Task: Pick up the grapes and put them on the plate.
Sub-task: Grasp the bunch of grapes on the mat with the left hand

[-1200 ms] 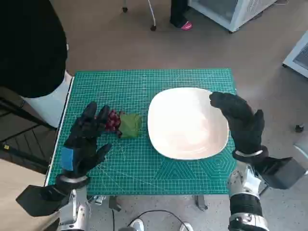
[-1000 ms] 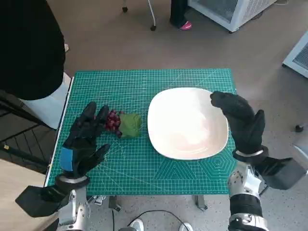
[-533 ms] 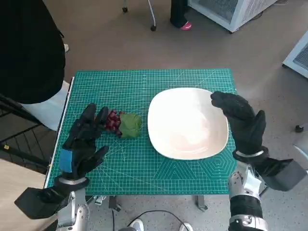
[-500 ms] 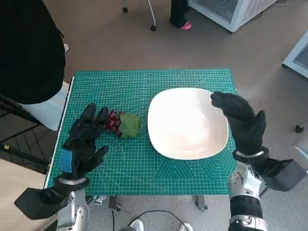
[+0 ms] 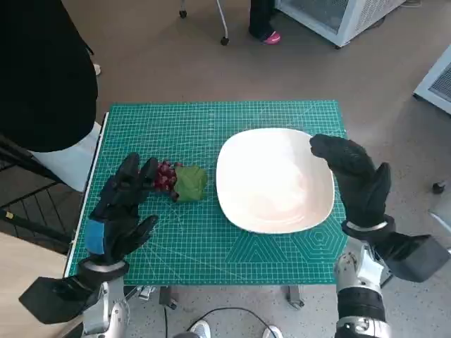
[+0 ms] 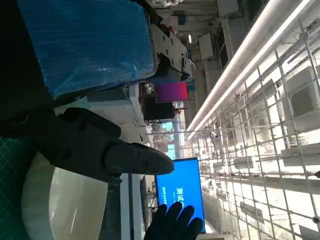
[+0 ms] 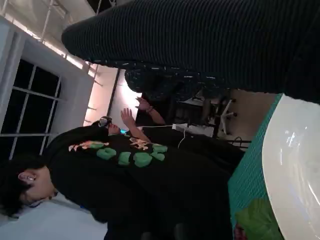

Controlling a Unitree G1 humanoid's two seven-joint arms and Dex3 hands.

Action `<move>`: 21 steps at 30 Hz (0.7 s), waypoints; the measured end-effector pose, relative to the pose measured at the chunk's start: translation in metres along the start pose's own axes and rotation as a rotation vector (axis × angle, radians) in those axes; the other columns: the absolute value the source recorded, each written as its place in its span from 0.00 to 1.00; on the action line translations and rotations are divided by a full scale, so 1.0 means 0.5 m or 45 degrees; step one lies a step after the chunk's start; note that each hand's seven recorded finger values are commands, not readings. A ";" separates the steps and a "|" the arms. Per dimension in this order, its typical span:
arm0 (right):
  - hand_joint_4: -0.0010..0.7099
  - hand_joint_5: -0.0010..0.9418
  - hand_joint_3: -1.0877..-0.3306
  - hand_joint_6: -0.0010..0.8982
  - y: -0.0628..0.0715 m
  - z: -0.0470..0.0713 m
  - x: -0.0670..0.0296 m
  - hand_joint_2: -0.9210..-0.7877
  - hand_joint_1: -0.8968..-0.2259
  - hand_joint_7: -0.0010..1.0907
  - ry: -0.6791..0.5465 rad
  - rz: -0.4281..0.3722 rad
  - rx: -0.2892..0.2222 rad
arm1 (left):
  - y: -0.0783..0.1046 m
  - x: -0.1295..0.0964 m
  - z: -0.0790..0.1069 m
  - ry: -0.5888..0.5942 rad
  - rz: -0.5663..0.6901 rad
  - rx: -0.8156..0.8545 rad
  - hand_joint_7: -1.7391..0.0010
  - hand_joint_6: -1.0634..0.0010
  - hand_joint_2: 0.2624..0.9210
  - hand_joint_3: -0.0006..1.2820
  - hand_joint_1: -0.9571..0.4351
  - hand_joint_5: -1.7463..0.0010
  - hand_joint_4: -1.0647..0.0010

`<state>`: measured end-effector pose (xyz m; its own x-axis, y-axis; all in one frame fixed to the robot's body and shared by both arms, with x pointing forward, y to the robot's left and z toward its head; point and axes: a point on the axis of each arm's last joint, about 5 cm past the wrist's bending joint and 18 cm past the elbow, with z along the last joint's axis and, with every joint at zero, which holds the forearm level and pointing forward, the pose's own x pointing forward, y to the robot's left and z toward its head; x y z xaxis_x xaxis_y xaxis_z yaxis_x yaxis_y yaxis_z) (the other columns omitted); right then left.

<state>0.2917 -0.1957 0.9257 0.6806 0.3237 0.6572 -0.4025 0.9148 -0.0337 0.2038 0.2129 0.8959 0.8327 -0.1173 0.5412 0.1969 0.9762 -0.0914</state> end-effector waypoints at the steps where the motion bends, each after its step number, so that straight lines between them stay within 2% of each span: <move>1: 0.78 0.00 0.67 0.52 0.000 0.000 0.000 0.00 0.78 0.00 0.000 0.001 0.001 | 0.000 0.000 0.000 0.000 0.000 0.000 1.00 0.62 1.00 0.17 0.28 1.00 0.70; 21: 0.79 0.00 0.68 0.53 0.000 0.002 0.004 0.00 0.80 0.00 0.003 0.009 0.010 | 0.000 0.002 0.003 0.006 -0.001 -0.005 0.99 0.61 1.00 0.15 0.28 1.00 0.69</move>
<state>0.2925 -0.1952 0.9275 0.6792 0.3309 0.6551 -0.4121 0.9106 -0.0327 0.2040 0.2131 0.8977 0.8351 -0.1188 0.5371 0.1994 0.9754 -0.0944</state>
